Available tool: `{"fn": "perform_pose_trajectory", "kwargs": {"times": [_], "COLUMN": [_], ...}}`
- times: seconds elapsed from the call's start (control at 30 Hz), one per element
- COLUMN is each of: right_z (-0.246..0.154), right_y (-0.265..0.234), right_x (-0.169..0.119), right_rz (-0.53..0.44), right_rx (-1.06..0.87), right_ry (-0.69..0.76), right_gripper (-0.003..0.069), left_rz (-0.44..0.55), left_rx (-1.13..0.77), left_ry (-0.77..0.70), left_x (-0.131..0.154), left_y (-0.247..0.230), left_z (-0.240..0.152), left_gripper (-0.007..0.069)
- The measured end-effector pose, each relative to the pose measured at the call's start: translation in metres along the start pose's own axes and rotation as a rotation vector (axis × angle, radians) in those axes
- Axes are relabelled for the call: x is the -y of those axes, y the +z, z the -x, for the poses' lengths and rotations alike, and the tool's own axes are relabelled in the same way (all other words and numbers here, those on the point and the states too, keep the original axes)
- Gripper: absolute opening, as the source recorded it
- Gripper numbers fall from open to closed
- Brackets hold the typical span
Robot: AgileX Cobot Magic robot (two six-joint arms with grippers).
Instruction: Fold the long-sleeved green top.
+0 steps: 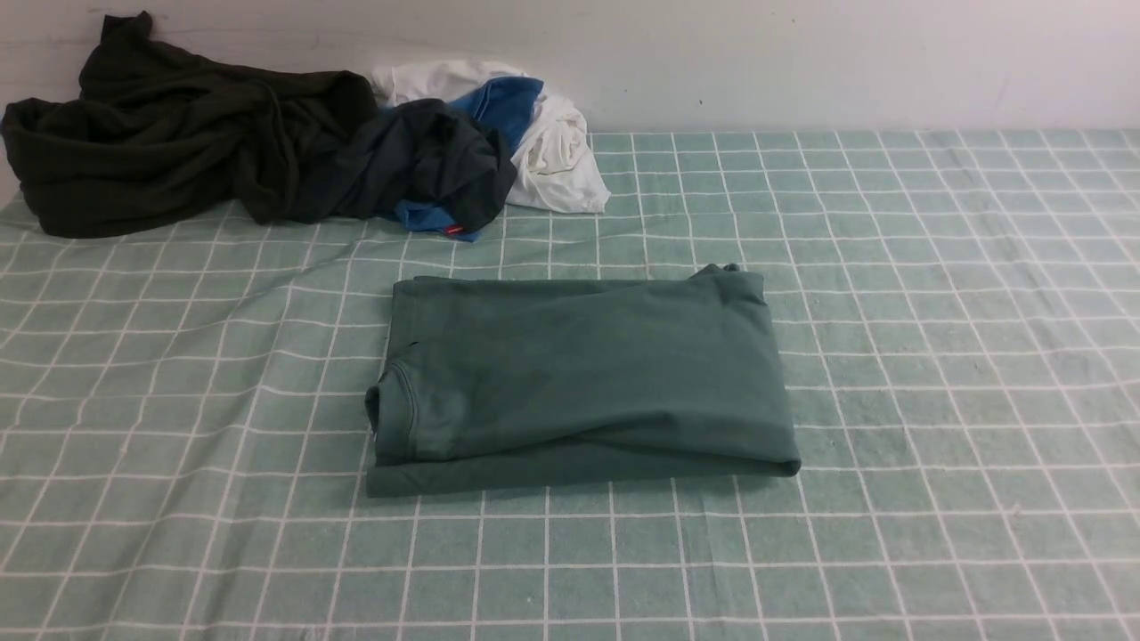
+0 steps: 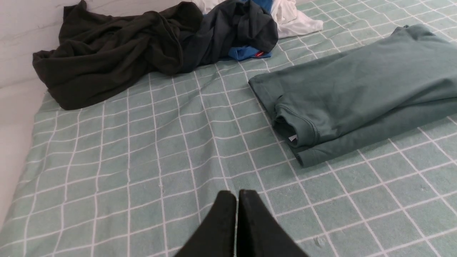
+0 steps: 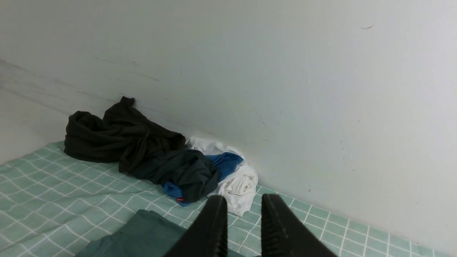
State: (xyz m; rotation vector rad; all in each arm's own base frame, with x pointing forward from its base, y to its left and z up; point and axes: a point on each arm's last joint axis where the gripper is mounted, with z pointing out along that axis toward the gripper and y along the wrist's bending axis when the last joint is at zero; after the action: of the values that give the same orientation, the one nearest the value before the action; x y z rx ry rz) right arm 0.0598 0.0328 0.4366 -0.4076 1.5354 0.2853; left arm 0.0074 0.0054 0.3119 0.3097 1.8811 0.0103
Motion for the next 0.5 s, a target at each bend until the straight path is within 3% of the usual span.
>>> {"fn": "perform_pose_trajectory", "kwargs": {"times": [0.5], "right_z": [-0.0061], "right_y": [-0.0018], "right_x": [-0.0018], "right_rz": [0.015], "right_rx": [-0.053], "right_ry": [-0.007], "right_gripper": [0.0116], "left_rz": [0.0], "left_rx": [0.0], "left_ry": [-0.002], "left_x": [0.0], "left_y": [0.0], "left_z": [0.0], "left_gripper": [-0.0003]}}
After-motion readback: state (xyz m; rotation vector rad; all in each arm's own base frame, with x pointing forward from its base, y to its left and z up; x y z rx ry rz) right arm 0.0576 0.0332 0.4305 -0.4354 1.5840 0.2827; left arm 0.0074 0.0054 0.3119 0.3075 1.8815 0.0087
